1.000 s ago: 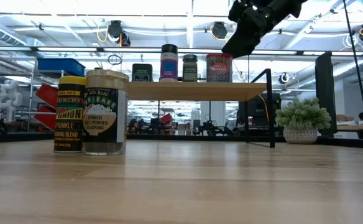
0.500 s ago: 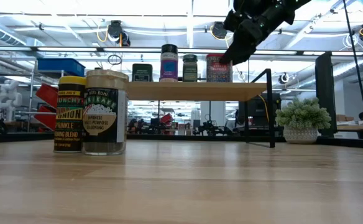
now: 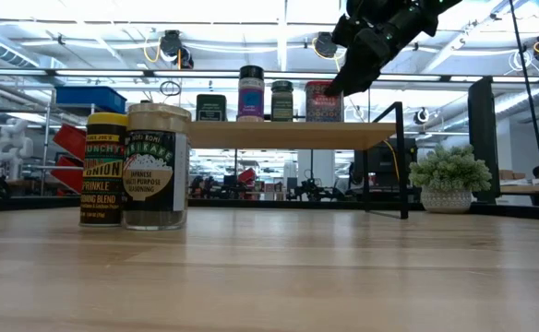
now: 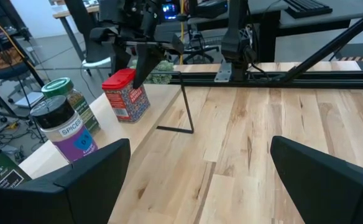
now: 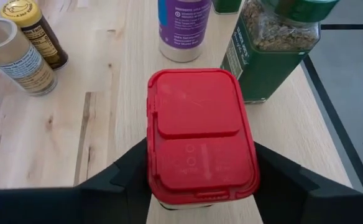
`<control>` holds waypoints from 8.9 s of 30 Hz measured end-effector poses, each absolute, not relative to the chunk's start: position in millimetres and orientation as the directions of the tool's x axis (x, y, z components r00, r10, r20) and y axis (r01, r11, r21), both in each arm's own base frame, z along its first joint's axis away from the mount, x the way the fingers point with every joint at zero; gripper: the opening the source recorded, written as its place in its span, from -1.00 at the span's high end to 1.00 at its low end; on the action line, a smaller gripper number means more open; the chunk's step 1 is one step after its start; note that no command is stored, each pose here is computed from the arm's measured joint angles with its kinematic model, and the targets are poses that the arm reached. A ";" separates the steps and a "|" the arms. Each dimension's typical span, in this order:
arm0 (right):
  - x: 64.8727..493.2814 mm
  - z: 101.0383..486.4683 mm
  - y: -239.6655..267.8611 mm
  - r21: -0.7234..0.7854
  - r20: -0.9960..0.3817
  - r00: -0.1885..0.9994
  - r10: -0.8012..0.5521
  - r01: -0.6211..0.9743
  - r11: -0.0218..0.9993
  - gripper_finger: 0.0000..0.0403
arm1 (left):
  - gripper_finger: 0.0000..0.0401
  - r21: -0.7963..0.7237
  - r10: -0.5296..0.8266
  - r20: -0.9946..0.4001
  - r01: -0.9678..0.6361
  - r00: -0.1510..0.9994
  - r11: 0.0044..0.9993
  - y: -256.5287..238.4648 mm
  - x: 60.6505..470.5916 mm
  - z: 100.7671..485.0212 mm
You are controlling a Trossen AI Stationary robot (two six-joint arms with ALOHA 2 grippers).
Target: Shelf spices
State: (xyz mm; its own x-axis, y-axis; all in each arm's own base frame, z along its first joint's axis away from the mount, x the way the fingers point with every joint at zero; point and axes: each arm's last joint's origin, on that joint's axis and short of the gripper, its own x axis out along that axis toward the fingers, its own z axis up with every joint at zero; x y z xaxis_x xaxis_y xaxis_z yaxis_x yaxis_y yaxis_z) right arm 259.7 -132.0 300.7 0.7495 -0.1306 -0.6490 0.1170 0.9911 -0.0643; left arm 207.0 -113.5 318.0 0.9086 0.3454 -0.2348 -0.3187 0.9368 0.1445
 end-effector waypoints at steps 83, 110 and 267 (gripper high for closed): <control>202.5 172.1 73.3 0.064 -0.662 0.750 0.014 0.037 0.997 -0.07 | -0.98 0.136 0.345 -0.230 -0.321 0.910 0.937 -113.6 207.3 318.6; 212.9 155.6 77.1 0.029 -0.685 0.728 -0.012 0.043 0.999 -0.10 | -0.98 0.135 0.382 -0.236 -0.360 0.893 0.923 -106.6 216.9 315.0; 194.0 212.4 65.6 -0.040 -0.434 0.898 -0.075 0.064 0.997 -0.50 | -0.17 0.125 0.141 -0.579 -0.083 0.803 0.989 118.8 299.3 320.9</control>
State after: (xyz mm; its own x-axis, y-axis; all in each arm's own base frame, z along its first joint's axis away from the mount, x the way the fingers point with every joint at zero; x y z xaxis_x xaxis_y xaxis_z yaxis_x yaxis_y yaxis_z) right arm 194.0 65.6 212.4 0.8977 -0.0753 -0.4342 0.0642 0.9971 -0.0403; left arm 299.3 118.8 320.9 0.8032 0.1412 -0.5788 -0.0835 0.9886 0.1253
